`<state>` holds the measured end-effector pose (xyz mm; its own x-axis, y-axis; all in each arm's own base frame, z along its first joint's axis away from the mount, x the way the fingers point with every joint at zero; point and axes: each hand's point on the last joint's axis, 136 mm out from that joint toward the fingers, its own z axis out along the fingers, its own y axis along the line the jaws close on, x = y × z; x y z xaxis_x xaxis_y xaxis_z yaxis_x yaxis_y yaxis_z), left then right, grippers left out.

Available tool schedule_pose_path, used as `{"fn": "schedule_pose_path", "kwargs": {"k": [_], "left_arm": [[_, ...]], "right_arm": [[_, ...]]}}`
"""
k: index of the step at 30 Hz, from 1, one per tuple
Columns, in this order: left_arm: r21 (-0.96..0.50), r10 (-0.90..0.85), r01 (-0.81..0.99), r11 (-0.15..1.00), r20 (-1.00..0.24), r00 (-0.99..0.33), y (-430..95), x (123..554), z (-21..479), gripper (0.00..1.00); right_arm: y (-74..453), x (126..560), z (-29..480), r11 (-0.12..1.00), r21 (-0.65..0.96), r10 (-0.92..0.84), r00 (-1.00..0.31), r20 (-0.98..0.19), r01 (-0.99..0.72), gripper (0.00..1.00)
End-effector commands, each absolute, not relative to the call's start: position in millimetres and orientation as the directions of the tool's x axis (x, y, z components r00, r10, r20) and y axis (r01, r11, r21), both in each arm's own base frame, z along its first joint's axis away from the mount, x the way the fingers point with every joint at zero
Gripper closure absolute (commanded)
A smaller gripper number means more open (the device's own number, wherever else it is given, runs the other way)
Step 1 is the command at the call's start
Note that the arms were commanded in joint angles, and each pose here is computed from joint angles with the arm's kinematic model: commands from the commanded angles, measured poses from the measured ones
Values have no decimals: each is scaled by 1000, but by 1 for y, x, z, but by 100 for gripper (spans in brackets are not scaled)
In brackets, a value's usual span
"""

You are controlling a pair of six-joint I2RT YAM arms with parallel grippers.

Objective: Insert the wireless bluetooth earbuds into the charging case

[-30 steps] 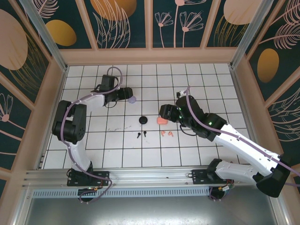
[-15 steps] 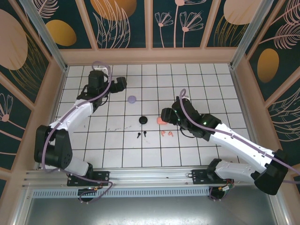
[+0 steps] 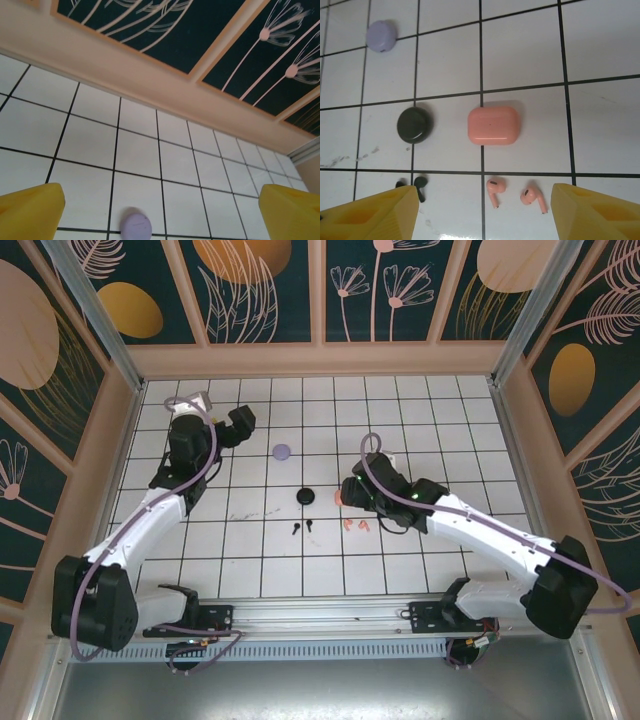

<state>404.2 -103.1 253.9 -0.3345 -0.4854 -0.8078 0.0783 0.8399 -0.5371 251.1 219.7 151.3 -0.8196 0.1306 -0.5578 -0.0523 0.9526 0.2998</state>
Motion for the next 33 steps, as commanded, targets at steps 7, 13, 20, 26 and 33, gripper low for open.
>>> {"fn": "schedule_pose_path", "kwargs": {"k": [7,13,20,26,33], "left_arm": [[-601,-561,102,793,-785,-261,-96,392,274,1],[-653,-619,78,753,-744,-251,-93,388,269,1],[-718,-665,59,694,-670,-329,-102,384,257,1],[-734,-682,10,679,-636,-362,-101,382,240,1],[-734,-651,92,673,-647,-397,-114,374,241,1]], "right_arm": [[225,263,107,975,221,79,-871,-485,-35,23],[236,273,88,979,193,25,-906,-423,-63,23],[240,288,71,987,153,7,-923,-386,-57,22],[247,297,58,987,147,-7,-934,-357,-63,22],[254,304,46,988,138,-12,-942,-334,-62,23]]}}
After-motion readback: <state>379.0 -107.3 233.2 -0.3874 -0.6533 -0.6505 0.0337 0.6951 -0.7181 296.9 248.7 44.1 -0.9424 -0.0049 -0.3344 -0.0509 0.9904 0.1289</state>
